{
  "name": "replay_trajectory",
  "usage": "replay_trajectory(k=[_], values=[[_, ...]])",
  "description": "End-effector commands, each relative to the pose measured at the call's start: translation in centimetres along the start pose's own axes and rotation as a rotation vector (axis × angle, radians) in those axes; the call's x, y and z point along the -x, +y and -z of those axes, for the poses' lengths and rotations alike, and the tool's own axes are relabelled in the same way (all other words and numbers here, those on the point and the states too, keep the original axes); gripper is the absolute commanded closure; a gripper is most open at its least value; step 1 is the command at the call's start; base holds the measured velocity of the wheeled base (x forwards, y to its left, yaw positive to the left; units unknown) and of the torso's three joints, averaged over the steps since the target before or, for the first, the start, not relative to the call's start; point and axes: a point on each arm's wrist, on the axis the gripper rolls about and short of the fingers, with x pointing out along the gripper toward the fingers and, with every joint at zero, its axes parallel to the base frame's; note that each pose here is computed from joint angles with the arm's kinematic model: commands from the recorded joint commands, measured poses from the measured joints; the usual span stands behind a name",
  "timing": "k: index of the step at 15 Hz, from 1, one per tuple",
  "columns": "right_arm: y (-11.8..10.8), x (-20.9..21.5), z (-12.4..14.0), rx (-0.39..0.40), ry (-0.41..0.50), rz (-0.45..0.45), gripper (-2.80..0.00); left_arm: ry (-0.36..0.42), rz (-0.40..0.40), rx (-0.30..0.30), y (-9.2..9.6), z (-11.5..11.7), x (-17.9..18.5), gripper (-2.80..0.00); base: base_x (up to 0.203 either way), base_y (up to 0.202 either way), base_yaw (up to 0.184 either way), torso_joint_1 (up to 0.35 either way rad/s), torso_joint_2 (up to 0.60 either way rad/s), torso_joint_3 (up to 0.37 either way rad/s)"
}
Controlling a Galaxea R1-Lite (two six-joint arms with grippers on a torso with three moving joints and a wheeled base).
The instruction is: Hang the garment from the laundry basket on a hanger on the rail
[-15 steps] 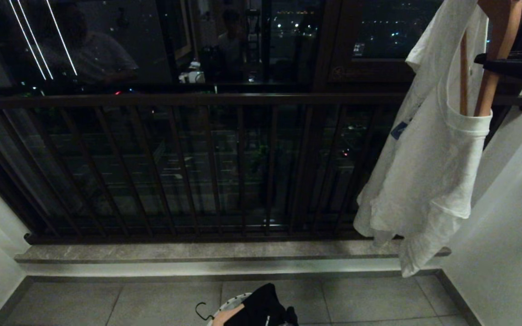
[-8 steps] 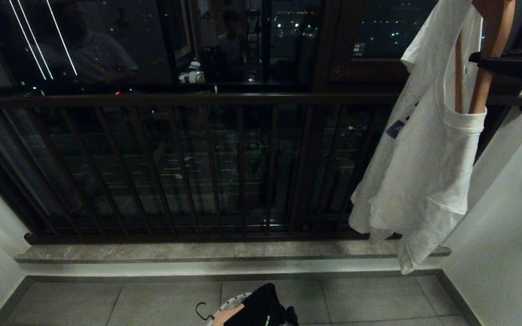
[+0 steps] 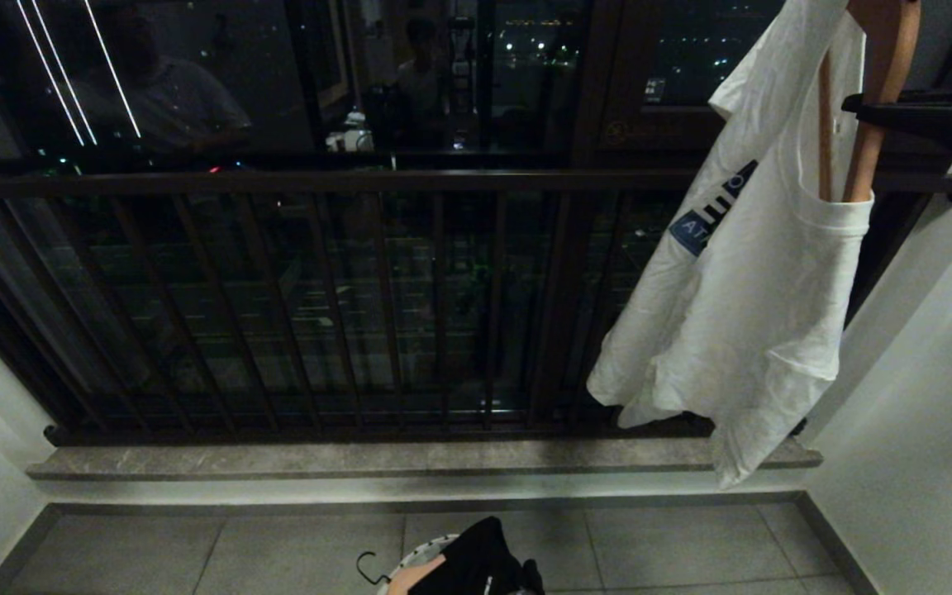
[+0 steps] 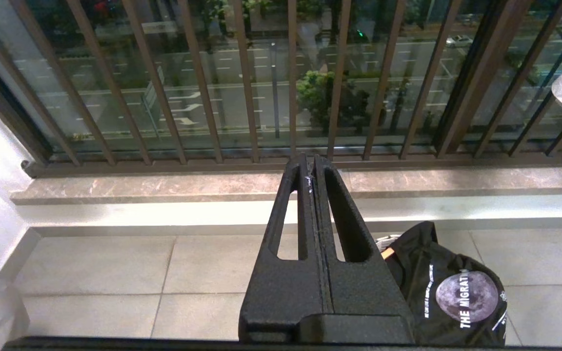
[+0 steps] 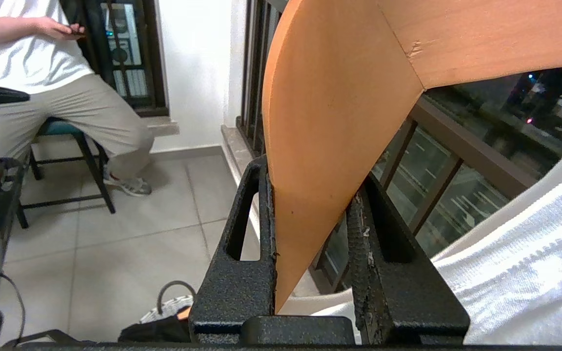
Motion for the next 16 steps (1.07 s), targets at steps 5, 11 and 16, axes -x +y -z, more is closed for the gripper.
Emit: replay_trajectory(k=[5, 11, 16], values=[[-1.5, 0.0, 0.8, 0.006, 0.004, -0.007, 0.0, 0.001, 0.0, 0.0, 0.0, 0.0, 0.0, 0.0, 0.0, 0.0, 0.0, 0.0, 0.0, 0.0], [-2.4, -0.8, 1.4, -0.011, -0.002, -0.027, 0.0, 0.001, 0.0, 0.0, 0.0, 0.0, 0.0, 0.0, 0.0, 0.0, 0.0, 0.0, 0.0, 0.0], [-2.9, -1.0, 2.1, -0.034, -0.006, -0.026, 0.0, 0.001, 0.0, 0.0, 0.0, 0.0, 0.0, 0.0, 0.0, 0.0, 0.0, 0.0, 0.0, 0.0]])
